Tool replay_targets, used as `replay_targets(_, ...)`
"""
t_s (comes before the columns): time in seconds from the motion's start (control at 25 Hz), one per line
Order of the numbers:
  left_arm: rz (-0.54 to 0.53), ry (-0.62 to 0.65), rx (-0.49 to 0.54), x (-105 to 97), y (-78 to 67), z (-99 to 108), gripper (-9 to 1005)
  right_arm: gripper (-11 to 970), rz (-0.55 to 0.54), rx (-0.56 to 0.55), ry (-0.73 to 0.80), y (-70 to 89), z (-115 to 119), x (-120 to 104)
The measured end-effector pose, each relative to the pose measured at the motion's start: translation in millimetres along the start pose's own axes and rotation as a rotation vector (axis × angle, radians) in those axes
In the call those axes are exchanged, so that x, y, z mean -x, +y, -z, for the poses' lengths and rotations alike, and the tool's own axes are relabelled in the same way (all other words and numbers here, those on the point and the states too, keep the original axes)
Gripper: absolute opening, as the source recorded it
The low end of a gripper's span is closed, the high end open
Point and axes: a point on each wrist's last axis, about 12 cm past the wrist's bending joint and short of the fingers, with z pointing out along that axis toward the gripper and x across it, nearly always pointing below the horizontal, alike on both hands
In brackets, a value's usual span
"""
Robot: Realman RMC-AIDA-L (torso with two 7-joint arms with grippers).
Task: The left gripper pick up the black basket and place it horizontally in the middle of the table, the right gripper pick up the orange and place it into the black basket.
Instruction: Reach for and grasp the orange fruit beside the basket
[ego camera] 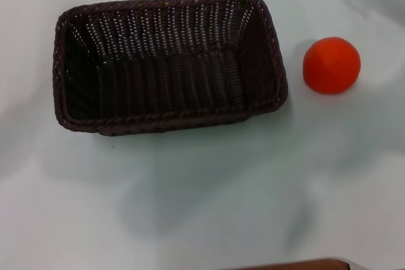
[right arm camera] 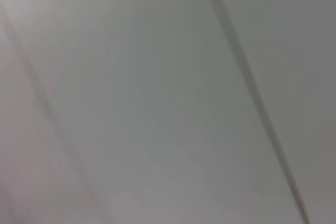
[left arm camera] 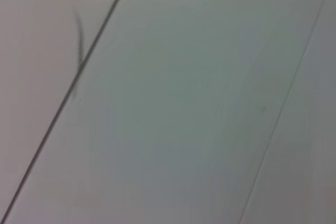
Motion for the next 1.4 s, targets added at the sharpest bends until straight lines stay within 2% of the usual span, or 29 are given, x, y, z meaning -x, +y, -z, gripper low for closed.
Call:
replay_targets(0.24, -0.058, -0.053, -0.036, 3.6, -3.4, -10.7, 562, 838, 0.06, -0.01, -0.361, -12.9, 9.8, -13.4)
replay_targets(0.6, -0.112, -0.112, -0.077, 15.2, -6.7, -31.0, 565, 836, 0.087, -0.015, -0.638, -17.8, 17.4, -0.2)
replay_targets(0.64, -0.111, -0.113, -0.081, 16.1, -6.9, -33.9, 594, 835, 0.092, -0.008, -0.669, -17.7, 16.9, 1.6)
replay_targets(0.84, -0.098, -0.114, -0.07, 14.6, -5.8, -37.6, 741, 826, 0.106, 0.011, -0.723, -17.6, 13.2, 3.0)
replay_targets(1.04, -0.069, -0.127, -0.052, 14.3, -3.4, -33.5, 839, 825, 0.127, 0.015, -0.753, -17.9, 2.7, 7.1)
replay_targets(1.4, -0.023, -0.135, -0.018, 10.8, 0.2, -22.0, 836, 824, 0.168, 0.033, -0.799, -14.0, -23.5, 22.5)
